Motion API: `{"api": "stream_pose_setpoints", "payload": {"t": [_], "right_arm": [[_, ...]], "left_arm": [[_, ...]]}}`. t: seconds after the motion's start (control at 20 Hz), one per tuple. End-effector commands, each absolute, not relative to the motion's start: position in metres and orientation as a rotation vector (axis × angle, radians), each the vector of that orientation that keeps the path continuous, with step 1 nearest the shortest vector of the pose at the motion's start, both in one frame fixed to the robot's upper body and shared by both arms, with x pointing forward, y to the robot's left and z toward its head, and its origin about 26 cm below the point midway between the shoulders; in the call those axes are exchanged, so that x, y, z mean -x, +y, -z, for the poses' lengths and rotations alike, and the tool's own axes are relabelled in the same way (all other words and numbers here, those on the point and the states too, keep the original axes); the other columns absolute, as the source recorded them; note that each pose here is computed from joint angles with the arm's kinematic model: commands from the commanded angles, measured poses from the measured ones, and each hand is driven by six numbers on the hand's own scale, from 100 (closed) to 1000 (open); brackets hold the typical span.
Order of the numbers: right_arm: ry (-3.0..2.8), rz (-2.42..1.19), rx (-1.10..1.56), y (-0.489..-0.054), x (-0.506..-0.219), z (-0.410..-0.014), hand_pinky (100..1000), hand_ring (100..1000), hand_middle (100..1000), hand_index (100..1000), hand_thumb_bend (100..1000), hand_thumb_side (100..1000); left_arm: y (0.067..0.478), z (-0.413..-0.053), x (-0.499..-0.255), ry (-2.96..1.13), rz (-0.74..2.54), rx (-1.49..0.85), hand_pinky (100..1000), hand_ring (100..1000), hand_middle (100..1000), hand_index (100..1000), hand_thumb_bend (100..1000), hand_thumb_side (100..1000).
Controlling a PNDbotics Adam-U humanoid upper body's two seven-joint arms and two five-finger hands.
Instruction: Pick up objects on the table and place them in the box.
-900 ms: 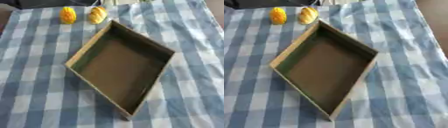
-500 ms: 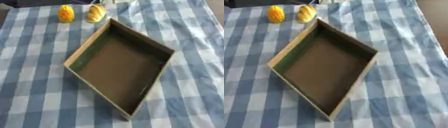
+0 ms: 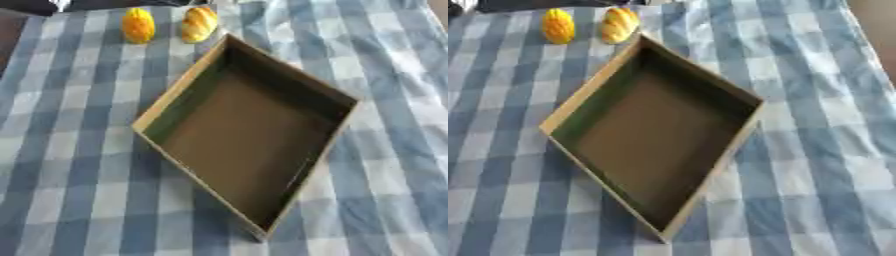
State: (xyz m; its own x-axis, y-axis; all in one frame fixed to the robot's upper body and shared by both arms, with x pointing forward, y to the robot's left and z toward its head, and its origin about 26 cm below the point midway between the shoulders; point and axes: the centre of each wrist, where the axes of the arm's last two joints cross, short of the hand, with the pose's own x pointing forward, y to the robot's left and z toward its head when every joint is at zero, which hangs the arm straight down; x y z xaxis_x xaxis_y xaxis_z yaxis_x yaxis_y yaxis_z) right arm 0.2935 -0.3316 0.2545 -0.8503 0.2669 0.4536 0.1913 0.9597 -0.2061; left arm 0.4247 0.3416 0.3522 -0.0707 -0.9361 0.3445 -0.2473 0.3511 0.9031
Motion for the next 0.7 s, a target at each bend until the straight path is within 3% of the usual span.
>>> {"api": "stream_pose_setpoints", "payload": {"t": [0.05, 0.3, 0.7], "right_arm": [[-2.64, -0.24, 0.336, -0.331, -0.29, -0.263, 811, 871, 659, 819, 236, 414], [-2.643, -0.245, 0.327, -0.33, -0.291, -0.265, 811, 871, 658, 818, 233, 416], [-2.652, -0.247, 0.309, -0.327, -0.292, -0.268, 811, 872, 655, 818, 230, 417]], "left_arm": [[0.346, -0.362, -0.429, -1.488, 0.897, -1.12, 895, 873, 839, 924, 612, 100], [0.346, -0.36, -0.441, -1.415, 0.97, -1.115, 908, 903, 868, 946, 707, 100], [0.347, -0.353, -0.456, -1.324, 0.914, -1.186, 868, 877, 847, 930, 607, 100]]}}
